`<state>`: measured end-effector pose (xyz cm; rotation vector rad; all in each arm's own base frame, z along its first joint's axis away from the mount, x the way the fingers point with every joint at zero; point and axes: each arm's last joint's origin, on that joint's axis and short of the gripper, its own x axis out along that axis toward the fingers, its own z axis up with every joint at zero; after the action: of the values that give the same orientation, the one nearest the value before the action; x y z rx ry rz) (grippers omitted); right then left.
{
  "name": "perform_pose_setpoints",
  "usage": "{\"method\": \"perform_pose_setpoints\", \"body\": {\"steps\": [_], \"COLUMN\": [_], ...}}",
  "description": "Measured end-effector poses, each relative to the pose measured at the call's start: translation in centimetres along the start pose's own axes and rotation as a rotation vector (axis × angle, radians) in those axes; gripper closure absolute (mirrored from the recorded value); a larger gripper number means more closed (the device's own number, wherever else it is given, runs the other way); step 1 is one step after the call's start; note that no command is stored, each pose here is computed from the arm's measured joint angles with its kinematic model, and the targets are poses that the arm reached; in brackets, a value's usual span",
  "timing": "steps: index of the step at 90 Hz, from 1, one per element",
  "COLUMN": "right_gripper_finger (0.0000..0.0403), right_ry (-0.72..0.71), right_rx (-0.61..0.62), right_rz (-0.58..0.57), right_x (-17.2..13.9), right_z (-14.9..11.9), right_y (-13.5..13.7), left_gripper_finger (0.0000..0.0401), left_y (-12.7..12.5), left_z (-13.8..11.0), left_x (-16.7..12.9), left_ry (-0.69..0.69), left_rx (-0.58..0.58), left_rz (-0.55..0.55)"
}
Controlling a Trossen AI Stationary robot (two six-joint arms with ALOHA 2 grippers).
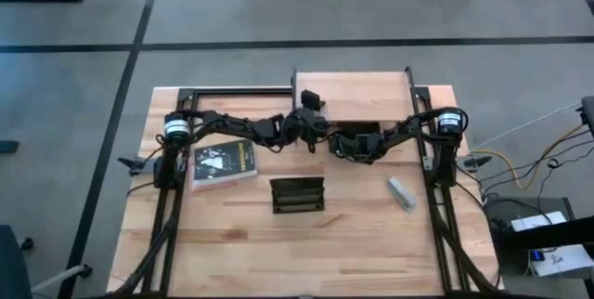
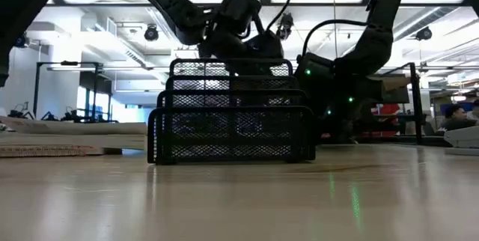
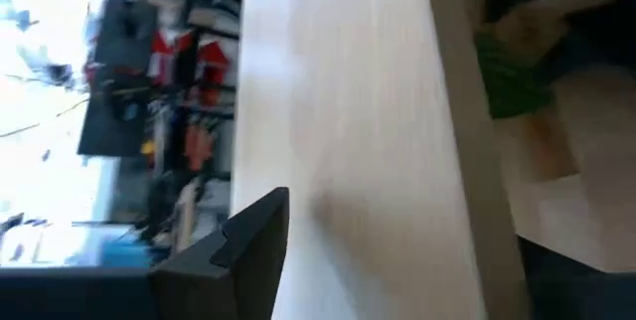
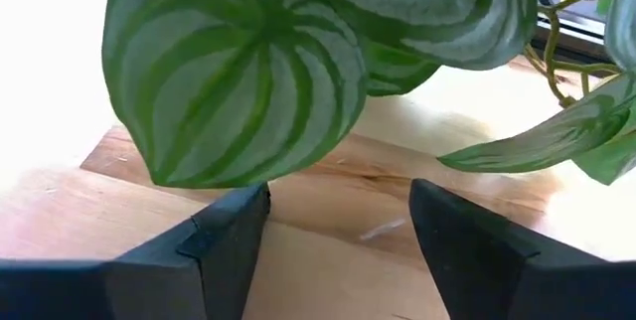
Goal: Stock shelves
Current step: Move the white vase plant to the middle right of the table
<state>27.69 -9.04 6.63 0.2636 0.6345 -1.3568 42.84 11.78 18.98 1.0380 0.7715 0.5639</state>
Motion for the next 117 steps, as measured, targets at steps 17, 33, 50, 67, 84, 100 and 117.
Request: {"method": "perform_pose_setpoints", "body": {"steps": [17, 33, 50, 67, 84, 100, 117], "right_gripper_finger": [0.0175, 0.0168, 0.0163, 0.0172, 0.0174, 0.0147, 0.0110], "right_ry": [-0.001, -0.003, -0.004, -0.004, -0.006, 0.019, 0.038], "right_rx": [-0.003, 0.000, 0.000, 0.003, -0.011, -0.026, -0.007], "right_rz": [0.000, -0.003, -0.005, -0.003, -0.005, 0.018, 0.038], "right_x": [0.0, 0.0, 0.0, 0.0, 0.0, 0.0, 0.0], "right_z": [0.0, 0.0, 0.0, 0.0, 0.0, 0.8, 1.4], "right_y": [0.0, 0.0, 0.0, 0.0, -0.1, -0.4, -0.7], "left_gripper_finger": [0.0249, 0.0290, 0.0295, 0.0298, 0.0298, 0.0299, 0.0299], "left_y": [0.0, -0.1, -0.4, -0.3, 0.1, 0.4, 1.1], "left_z": [0.1, 0.3, 0.8, 1.1, 1.1, 1.2, 1.1], "left_x": [-0.3, -0.6, -1.1, -1.5, -1.7, -2.2, -2.7], "left_ry": [0.013, 0.049, 0.097, 0.121, 0.120, 0.143, 0.152], "left_rx": [0.040, 0.105, 0.126, 0.136, 0.129, 0.120, 0.093], "left_rz": [0.001, 0.010, 0.058, 0.075, 0.078, 0.080, 0.072]}}
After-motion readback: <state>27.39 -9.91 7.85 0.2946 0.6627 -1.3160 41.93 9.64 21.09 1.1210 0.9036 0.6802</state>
